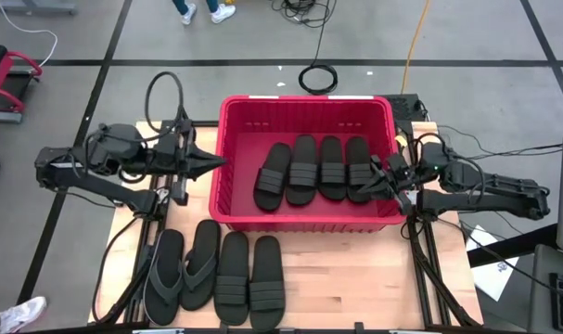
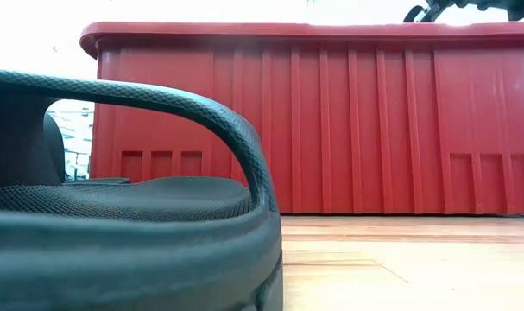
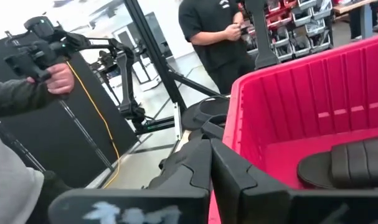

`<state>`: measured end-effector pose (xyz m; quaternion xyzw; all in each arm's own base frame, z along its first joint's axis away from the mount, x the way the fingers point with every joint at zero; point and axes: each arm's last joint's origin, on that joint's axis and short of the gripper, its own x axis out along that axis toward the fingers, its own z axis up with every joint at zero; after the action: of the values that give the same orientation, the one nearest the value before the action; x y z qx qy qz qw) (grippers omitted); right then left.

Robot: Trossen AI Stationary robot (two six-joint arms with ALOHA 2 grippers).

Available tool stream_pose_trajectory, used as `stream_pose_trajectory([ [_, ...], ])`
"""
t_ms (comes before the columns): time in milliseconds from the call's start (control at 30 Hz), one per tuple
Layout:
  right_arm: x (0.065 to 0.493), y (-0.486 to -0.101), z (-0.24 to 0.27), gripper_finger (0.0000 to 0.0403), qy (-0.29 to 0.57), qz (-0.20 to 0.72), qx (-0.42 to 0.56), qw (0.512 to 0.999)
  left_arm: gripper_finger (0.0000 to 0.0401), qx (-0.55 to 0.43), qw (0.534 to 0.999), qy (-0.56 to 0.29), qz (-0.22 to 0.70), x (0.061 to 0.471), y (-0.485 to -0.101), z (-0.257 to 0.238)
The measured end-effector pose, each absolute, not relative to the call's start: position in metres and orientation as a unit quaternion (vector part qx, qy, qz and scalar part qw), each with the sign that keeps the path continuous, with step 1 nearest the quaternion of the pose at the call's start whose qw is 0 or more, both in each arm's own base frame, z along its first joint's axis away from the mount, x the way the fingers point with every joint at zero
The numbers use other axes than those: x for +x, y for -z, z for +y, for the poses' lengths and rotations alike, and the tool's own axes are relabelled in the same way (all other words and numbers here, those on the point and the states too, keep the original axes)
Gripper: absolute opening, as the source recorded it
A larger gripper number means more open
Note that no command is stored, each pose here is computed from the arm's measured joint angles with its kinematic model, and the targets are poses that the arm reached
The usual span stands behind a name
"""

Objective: Pick and place slides into bin
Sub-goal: Put the black slide into the red container

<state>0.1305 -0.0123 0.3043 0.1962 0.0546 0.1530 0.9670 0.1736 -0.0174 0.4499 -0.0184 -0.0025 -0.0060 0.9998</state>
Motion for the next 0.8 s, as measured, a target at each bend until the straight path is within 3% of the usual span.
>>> stream_pose_trajectory([
  [233,0.130,-0.310,-0.012,0.0000,-0.156,0.023,0.184,0.970,0.0001,-0.041,0.998,0.042,0.024,0.189,-0.442,-0.025],
  [500,0.130,-0.319,-0.017,0.0000,-0.074,-0.039,0.176,0.981,0.0002,-0.055,0.992,0.095,0.064,0.187,-0.435,-0.031],
  [800,0.131,-0.319,-0.020,0.0000,-0.037,-0.050,0.192,0.979,0.0001,-0.125,0.950,0.190,0.215,0.194,-0.407,-0.054],
])
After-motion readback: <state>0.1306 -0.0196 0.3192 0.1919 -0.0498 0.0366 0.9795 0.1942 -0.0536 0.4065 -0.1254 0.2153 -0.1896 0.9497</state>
